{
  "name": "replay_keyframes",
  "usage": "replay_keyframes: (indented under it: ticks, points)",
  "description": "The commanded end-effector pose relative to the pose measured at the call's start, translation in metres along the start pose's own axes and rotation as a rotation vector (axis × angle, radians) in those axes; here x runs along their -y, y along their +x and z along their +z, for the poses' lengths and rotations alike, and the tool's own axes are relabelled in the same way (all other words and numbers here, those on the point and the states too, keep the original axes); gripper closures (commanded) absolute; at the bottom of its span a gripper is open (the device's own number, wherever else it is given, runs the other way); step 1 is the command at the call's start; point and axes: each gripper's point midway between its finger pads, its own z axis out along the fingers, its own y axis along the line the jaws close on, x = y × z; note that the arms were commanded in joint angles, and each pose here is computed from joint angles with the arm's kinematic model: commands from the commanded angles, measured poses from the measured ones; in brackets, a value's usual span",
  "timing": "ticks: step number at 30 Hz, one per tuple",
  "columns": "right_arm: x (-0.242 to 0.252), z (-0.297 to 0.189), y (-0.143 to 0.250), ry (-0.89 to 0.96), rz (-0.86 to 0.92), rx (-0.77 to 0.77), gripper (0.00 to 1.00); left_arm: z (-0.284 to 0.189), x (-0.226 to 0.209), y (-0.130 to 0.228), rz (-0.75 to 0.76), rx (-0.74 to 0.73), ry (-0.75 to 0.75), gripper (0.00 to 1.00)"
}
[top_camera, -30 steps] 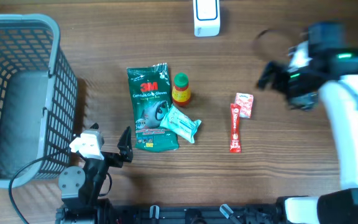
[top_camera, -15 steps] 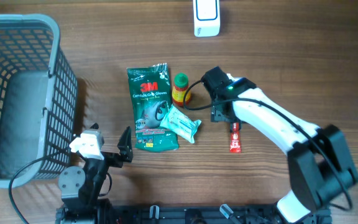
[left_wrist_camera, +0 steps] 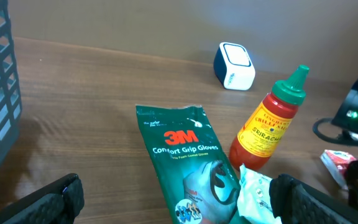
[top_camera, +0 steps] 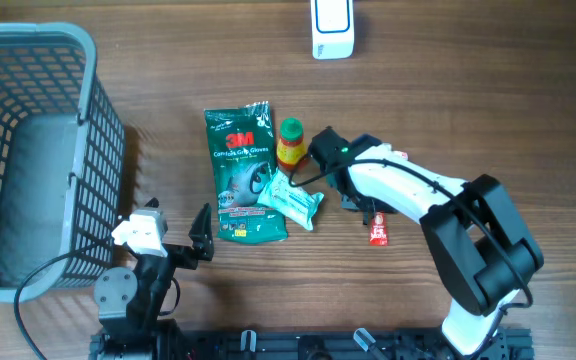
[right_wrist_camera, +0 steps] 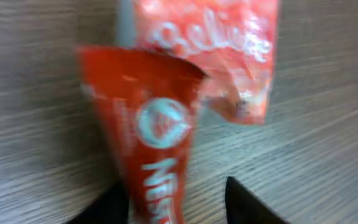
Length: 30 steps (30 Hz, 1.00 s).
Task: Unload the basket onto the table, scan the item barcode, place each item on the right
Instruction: 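Reach the right gripper back and grasp the red Nescafe sachet, then lift the Nescafe sachet up to the white scanner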
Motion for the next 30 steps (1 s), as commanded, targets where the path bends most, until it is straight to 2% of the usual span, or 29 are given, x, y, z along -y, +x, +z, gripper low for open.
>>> replay_keyframes:
  ticks: [1,2,3,7,10,11,13,16,20,25,28,30]
  points:
    - [0.014,0.030,0.031,0.069,0.013,-0.087,0.84,0.000,0.003,0.001,-0.004,0.001,0.017,0.00]
    - [0.015,0.032,0.035,0.065,0.014,-0.105,0.93,0.000,0.003,0.001,-0.004,0.001,0.017,0.00]
    - [0.014,0.032,0.037,0.058,0.014,-0.117,0.96,0.000,0.003,0.001,-0.004,0.000,0.017,0.00]
    - [-0.016,0.015,0.032,-0.092,-0.041,-0.174,0.95,0.000,0.003,0.001,-0.004,0.001,0.017,0.00]
    - [-0.035,-0.035,0.013,-0.240,-0.158,-0.204,0.96,0.000,0.003,0.001,-0.004,0.001,0.017,0.00]
    - [-0.046,-0.058,0.012,-0.350,-0.248,-0.227,0.96,0.000,0.003,0.001,-0.004,0.001,0.017,0.00]
    - [-0.078,-0.119,0.030,-0.718,-0.485,-0.272,0.95,0.000,0.003,0.001,-0.004,0.001,0.017,0.00]
    - [-0.085,-0.193,0.067,-1.171,-0.730,-0.323,0.96,0.000,0.003,0.001,-0.004,0.001,0.017,0.00]
    - [-0.072,-0.258,0.103,-1.577,-0.848,-0.421,0.96,0.000,0.003,0.001,-0.004,0.001,0.017,0.00]
    - [-0.072,-0.279,0.101,-1.653,-0.705,-0.550,0.96,0.000,0.003,0.001,-0.004,0.001,0.017,0.00]
    - [-0.072,-0.301,0.096,-1.714,-0.541,-0.716,0.96,0.000,0.003,0.001,-0.004,0.001,0.017,0.00]
    - [-0.072,-0.309,0.092,-1.679,-0.401,-0.876,0.96,0.000,0.003,0.001,-0.004,0.001,0.017,0.00]
